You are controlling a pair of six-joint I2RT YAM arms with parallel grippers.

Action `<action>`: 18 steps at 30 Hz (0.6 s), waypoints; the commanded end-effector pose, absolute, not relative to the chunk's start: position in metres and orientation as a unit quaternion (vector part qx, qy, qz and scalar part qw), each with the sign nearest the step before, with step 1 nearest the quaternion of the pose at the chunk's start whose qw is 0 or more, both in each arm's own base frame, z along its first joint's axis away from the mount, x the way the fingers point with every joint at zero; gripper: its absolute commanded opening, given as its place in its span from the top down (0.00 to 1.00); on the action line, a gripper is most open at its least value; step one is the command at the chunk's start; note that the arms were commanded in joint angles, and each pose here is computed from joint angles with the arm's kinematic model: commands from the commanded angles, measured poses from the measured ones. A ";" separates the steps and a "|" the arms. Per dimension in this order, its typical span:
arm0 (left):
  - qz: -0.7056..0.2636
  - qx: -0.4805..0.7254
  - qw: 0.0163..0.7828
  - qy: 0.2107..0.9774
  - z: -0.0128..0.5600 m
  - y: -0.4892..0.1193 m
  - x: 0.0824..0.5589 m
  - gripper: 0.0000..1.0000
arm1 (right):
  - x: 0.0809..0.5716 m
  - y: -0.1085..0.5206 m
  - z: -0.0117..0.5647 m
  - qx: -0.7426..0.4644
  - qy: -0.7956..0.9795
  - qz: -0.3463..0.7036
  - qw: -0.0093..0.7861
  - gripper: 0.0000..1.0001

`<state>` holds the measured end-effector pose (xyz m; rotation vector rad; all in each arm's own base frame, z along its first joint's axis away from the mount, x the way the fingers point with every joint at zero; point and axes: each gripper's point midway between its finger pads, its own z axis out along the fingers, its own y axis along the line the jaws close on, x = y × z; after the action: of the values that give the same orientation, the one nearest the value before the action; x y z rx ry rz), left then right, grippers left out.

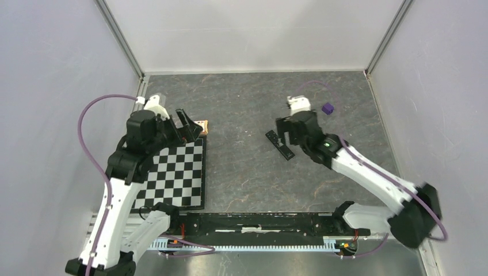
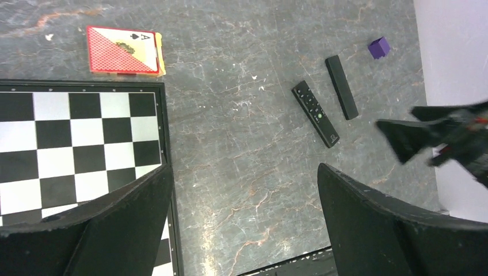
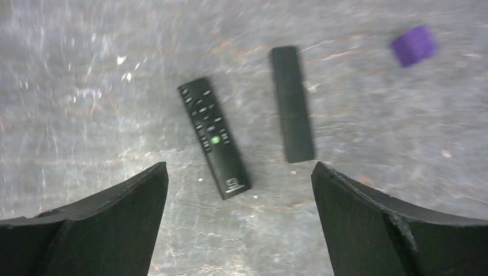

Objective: Load the batteries into the remote control
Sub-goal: Reset both arms

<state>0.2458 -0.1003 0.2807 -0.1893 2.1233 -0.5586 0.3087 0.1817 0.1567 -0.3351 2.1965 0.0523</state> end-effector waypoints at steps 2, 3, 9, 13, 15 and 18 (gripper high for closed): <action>-0.201 -0.086 0.491 0.843 0.295 -0.080 0.220 0.00 | 0.293 0.103 0.229 0.016 0.822 -0.038 0.567 0.02; -0.194 -0.086 0.505 0.837 0.301 -0.075 0.215 0.00 | 0.286 0.087 0.240 0.039 0.811 -0.050 0.582 0.02; -0.164 -0.092 0.585 0.789 0.347 -0.045 0.175 0.00 | 0.238 0.011 0.310 0.160 0.725 -0.075 0.666 0.02; -0.156 -0.091 0.602 0.778 0.360 -0.037 0.156 0.00 | 0.212 -0.022 0.338 0.204 0.683 -0.076 0.698 0.02; -0.153 -0.092 0.606 0.776 0.363 -0.034 0.151 0.00 | 0.202 -0.035 0.345 0.222 0.668 -0.081 0.705 0.02; -0.153 -0.087 0.609 0.773 0.367 -0.033 0.145 0.00 | 0.191 -0.048 0.352 0.247 0.653 -0.083 0.711 0.02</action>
<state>0.1518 -0.0417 0.3709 -0.2374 1.7583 -0.4302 0.2075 -0.0210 0.3386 0.4525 1.5044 -0.1097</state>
